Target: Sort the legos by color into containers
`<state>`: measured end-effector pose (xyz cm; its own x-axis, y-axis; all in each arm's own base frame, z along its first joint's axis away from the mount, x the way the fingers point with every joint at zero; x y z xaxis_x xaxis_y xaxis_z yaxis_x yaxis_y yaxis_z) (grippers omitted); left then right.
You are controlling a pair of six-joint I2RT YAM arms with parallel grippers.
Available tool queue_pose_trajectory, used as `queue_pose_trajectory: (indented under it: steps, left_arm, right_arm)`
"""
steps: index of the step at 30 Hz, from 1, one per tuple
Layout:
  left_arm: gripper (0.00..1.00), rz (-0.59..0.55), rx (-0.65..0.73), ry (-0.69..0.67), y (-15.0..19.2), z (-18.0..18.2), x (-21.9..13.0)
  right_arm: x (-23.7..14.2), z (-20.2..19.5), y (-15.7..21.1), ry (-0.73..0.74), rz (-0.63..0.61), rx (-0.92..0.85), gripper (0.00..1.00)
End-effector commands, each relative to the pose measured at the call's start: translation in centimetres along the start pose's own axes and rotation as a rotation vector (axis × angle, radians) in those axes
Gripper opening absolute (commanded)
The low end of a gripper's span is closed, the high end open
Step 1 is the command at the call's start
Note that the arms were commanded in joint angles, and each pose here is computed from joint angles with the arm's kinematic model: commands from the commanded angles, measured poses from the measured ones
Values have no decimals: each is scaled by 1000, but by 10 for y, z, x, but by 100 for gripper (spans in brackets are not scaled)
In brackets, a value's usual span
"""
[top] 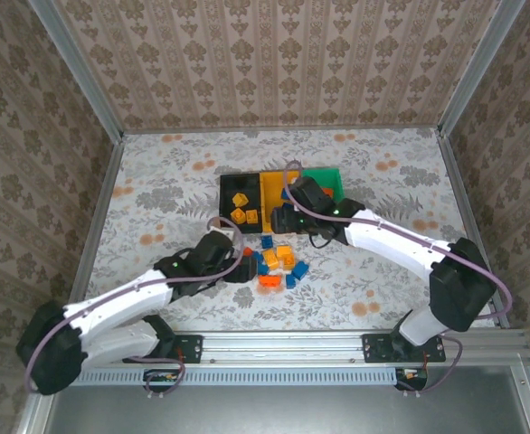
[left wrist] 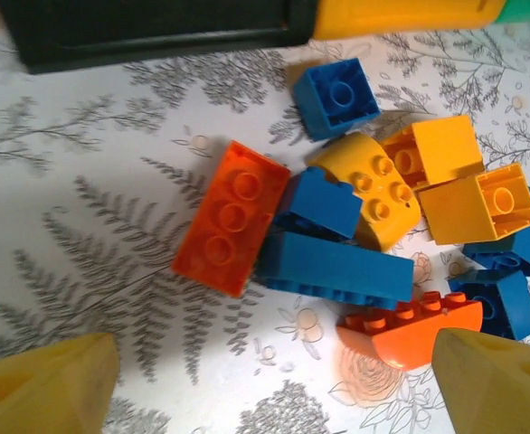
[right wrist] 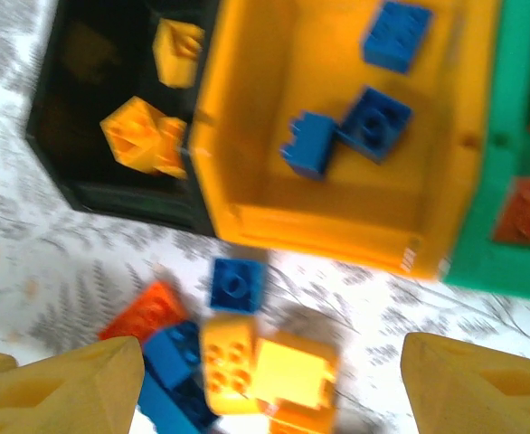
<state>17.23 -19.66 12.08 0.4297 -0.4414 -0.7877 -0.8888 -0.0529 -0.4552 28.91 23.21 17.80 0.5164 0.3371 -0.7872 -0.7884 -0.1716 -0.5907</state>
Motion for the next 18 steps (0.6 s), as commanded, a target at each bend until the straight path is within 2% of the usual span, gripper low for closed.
queue_pose_trajectory:
  steps: [1,5,12,18]
  left_arm:
    - [86,10,68,35,-9,-20,6]
    - [82,34,94,45,-7,-28,15]
    - [84,105,301,109,14,-67,18]
    - [81,163,319,151,27,-77,35]
  right_arm:
    - [-12,-13,7,28,-28,44,77]
    - [-13,-19,21,32,-2,55,77]
    - [-28,-32,30,52,-27,67,77]
    - [-37,-42,31,61,-47,88,77]
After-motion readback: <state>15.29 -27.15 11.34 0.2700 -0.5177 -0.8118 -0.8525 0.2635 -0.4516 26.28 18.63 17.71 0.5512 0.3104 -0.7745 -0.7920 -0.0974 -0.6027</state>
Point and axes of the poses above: each hand's point on the last joint's axis, 136 mm out from that joint toward the fingers, its own x axis out along the fingers, its own z axis along the line the jaws close on, y = z × x, the point moved 5 cm from there along -x, back along the fingers, and after that the axes turned 11 degrees about -x, right-handed, at the moved point
